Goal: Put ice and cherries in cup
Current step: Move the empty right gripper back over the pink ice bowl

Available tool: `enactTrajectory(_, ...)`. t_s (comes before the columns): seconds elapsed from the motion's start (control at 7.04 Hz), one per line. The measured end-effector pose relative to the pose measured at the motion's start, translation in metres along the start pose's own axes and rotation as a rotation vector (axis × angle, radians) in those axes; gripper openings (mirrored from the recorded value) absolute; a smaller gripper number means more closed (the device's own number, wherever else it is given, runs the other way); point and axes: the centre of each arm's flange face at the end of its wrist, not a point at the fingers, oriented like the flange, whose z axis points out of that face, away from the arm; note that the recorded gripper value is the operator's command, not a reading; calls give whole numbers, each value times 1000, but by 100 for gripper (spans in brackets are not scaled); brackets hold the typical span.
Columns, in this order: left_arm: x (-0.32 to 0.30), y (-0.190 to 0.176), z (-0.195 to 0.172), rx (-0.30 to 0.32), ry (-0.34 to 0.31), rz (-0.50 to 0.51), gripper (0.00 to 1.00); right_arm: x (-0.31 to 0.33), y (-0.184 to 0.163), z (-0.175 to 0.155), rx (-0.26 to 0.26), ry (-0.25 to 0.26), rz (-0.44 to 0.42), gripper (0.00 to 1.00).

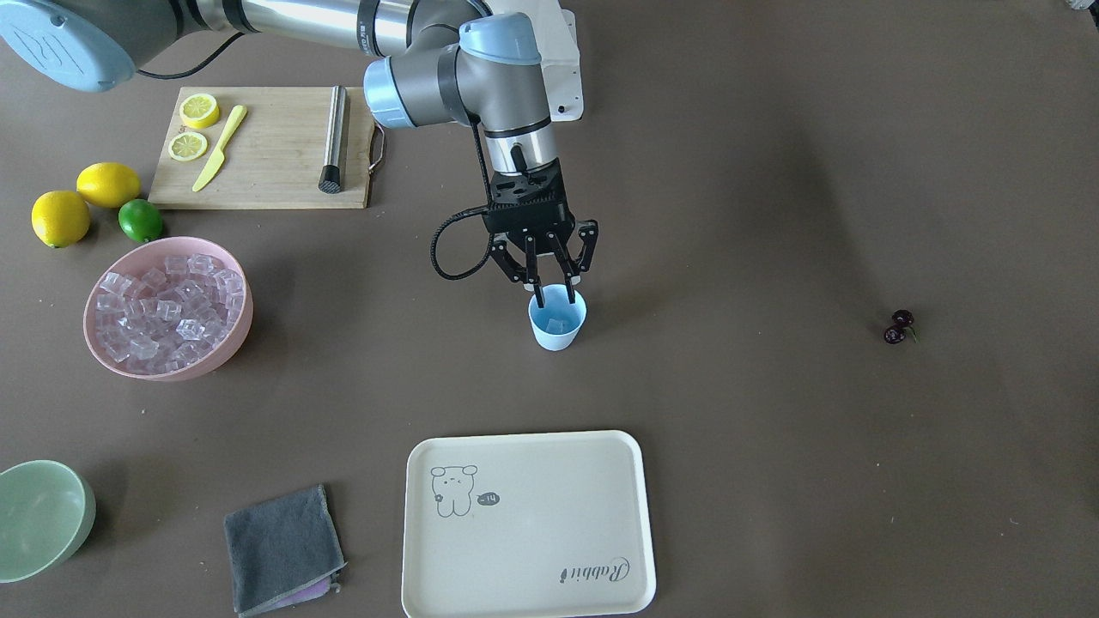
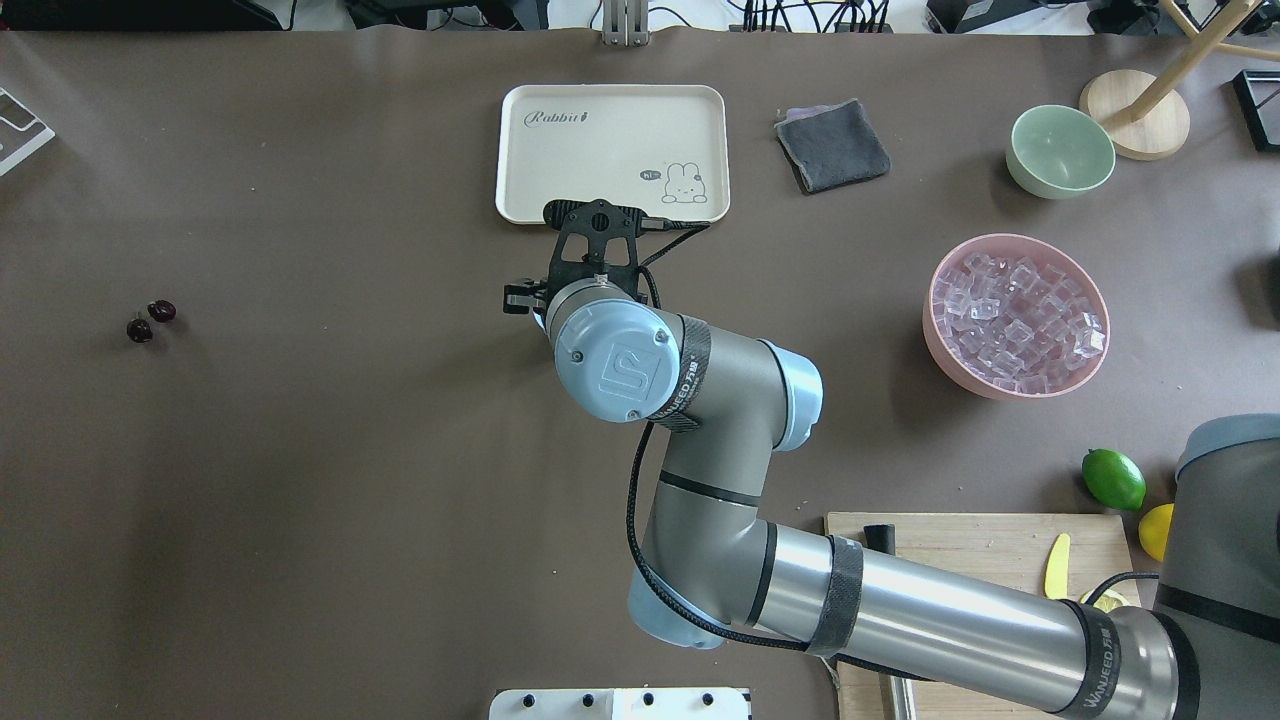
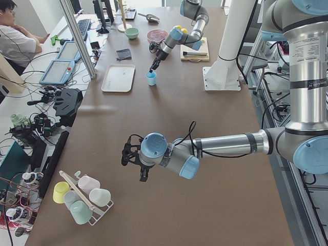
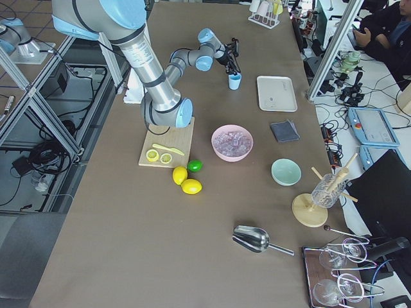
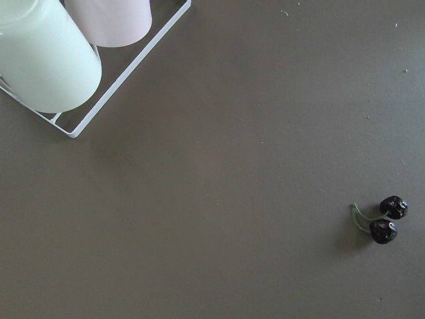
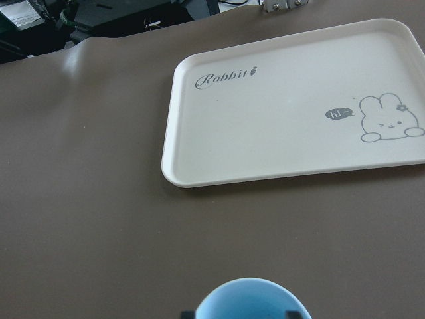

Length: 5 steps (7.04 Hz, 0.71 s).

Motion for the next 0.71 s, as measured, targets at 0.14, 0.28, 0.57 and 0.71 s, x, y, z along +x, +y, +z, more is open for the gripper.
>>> enactTrajectory(0.14, -1, 1, 0, -1, 0, -1, 98, -1, -3, -2, 6, -13, 5, 100)
enactTrajectory(0.28, -1, 1, 0, -1, 0, -2, 98, 2, -7, -4, 7, -21, 9, 100)
enactTrajectory(0.57, 0, 1, 0, -1, 0, -1, 98, 40, -37, -23, -24, -43, 32, 100)
enactTrajectory(0.71, 0, 0, 0, 1, 0, 1, 98, 75, -65, -37, -61, -43, 45, 100)
